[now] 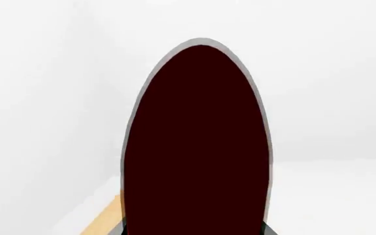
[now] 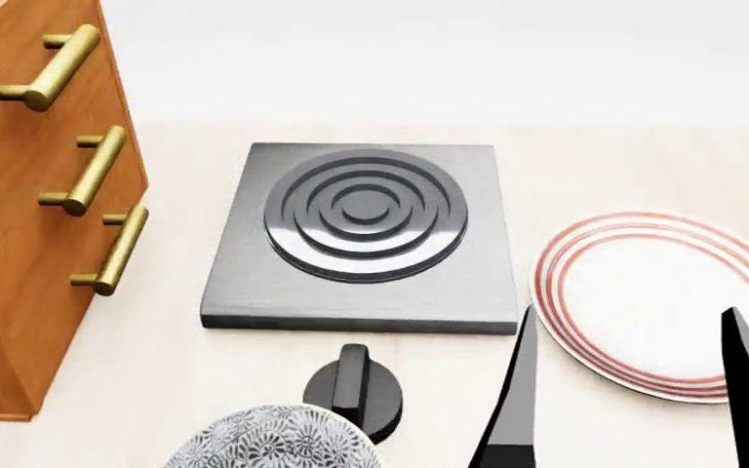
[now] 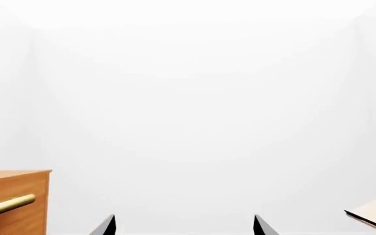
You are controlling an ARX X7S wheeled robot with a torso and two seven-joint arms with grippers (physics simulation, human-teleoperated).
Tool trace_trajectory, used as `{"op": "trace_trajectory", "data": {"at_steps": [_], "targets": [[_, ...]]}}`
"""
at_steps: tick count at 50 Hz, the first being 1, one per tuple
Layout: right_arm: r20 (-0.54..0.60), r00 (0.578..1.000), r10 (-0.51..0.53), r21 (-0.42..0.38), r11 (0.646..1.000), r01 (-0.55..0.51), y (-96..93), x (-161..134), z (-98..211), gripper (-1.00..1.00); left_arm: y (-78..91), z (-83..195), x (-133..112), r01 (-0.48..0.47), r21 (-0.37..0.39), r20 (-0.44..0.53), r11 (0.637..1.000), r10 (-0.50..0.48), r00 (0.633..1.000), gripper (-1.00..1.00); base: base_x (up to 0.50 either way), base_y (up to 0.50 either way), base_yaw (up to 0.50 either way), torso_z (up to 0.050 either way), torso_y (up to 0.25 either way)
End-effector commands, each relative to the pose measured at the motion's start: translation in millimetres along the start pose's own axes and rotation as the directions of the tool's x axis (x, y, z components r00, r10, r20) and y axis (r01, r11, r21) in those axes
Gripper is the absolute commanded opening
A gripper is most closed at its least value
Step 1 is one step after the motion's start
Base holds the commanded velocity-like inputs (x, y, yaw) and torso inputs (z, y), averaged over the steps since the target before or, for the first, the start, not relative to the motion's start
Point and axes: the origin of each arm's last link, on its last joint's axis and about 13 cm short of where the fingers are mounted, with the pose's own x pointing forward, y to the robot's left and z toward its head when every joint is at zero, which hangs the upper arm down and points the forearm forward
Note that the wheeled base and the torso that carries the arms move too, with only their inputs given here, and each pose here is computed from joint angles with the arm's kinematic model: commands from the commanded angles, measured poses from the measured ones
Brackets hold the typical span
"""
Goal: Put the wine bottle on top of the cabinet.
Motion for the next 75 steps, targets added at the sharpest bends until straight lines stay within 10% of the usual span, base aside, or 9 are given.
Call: {"op": "trace_trajectory", "data": {"at_steps": [1, 49, 75], "targets": [[-0.007, 1.000, 0.003, -0.003, 1.000, -0.003, -0.1, 0, 0, 1.00, 21.1, 5, 7, -0.067, -0.065, -0.073, 0.996, 0.062, 0.995, -1.00, 0.00, 0.00, 0.00, 0.000, 0.000], [-0.034, 0.999, 0.021, -0.003, 1.000, -0.021, 2.7, 0, -9, 1.00, 6.8, -31, 19, -0.013, -0.152, -0.189, 0.988, -0.016, 0.982, -1.00, 0.00, 0.00, 0.00, 0.000, 0.001], [-0.050, 0.998, 0.032, -0.006, 0.999, -0.033, 5.1, 0, -15, 1.00, 4.1, -95, 13, -0.045, -0.154, -0.289, 0.987, -0.002, 0.957, -1.00, 0.00, 0.00, 0.00, 0.000, 0.000]]}}
